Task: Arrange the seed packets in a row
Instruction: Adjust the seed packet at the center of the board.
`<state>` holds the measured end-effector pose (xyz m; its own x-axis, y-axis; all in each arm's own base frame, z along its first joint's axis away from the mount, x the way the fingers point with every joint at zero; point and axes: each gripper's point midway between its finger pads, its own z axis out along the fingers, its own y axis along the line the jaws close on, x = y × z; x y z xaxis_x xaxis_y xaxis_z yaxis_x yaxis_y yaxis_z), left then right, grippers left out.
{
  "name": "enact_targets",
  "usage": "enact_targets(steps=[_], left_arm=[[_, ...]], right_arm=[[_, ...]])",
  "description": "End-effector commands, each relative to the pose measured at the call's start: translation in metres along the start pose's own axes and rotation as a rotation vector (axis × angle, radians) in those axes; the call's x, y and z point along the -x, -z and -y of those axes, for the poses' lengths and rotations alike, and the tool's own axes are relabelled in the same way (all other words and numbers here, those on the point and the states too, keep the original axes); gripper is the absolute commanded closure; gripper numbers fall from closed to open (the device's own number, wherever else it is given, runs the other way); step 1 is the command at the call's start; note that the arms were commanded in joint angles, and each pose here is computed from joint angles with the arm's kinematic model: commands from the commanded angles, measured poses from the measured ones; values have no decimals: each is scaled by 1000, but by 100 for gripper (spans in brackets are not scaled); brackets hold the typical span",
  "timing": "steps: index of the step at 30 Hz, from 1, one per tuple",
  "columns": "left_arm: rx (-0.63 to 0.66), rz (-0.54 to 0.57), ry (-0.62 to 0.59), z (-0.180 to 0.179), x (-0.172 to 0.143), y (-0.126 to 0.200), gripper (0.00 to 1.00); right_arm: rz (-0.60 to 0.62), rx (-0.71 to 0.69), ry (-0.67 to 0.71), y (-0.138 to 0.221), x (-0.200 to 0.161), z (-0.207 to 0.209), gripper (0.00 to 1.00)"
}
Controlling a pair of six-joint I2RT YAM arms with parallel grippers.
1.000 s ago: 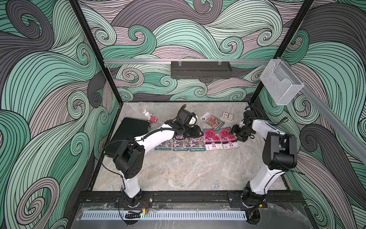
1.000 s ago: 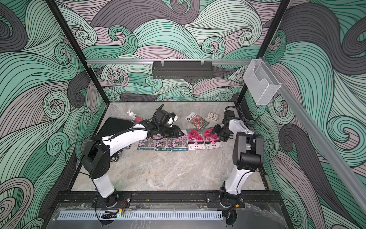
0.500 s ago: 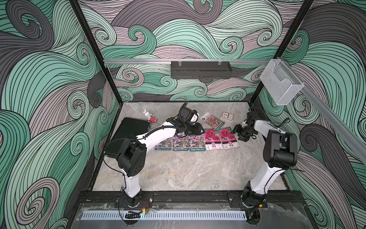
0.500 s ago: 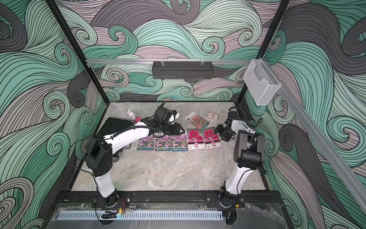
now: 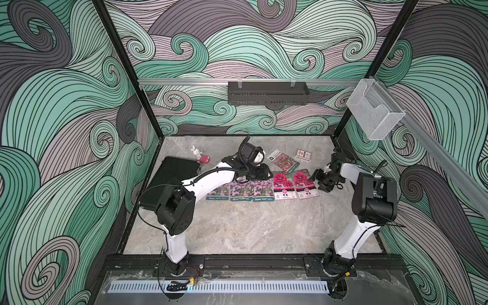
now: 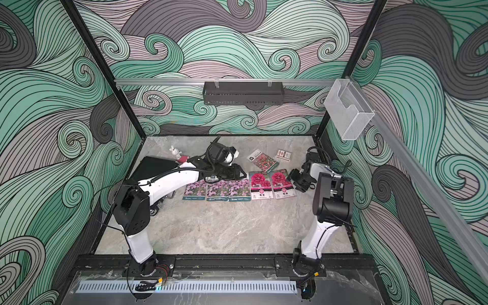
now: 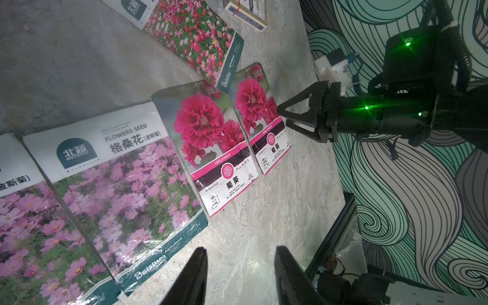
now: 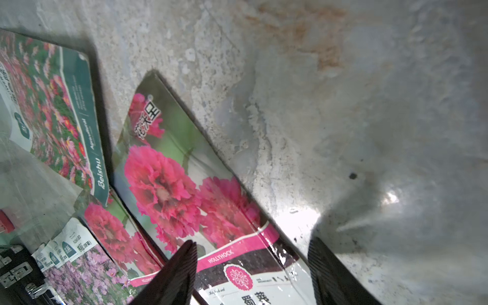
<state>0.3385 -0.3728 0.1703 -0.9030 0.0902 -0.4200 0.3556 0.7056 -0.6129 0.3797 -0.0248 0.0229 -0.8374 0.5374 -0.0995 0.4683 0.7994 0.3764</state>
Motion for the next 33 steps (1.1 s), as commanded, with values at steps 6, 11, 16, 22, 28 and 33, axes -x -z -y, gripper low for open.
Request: enact_targets(steps=[6, 11, 16, 22, 28, 33], left_arm=[[-12, 8, -14, 7, 3, 7, 57], [-16, 3, -13, 6, 1, 5, 57], [-18, -2, -7, 6, -1, 4, 57], [-20, -3, -4, 6, -2, 2, 57], [-25, -4, -2, 7, -2, 2, 57], [-25, -8, 0, 6, -3, 1, 56]], right_arm=[[-40, 12, -27, -7, -17, 5, 31], [-38, 3, -26, -5, -21, 7, 31], [-44, -2, -25, -5, -26, 9, 31], [-33, -8, -17, -1, -28, 11, 31], [-41, -3, -21, -2, -32, 11, 31], [-32, -13, -13, 0, -31, 12, 31]])
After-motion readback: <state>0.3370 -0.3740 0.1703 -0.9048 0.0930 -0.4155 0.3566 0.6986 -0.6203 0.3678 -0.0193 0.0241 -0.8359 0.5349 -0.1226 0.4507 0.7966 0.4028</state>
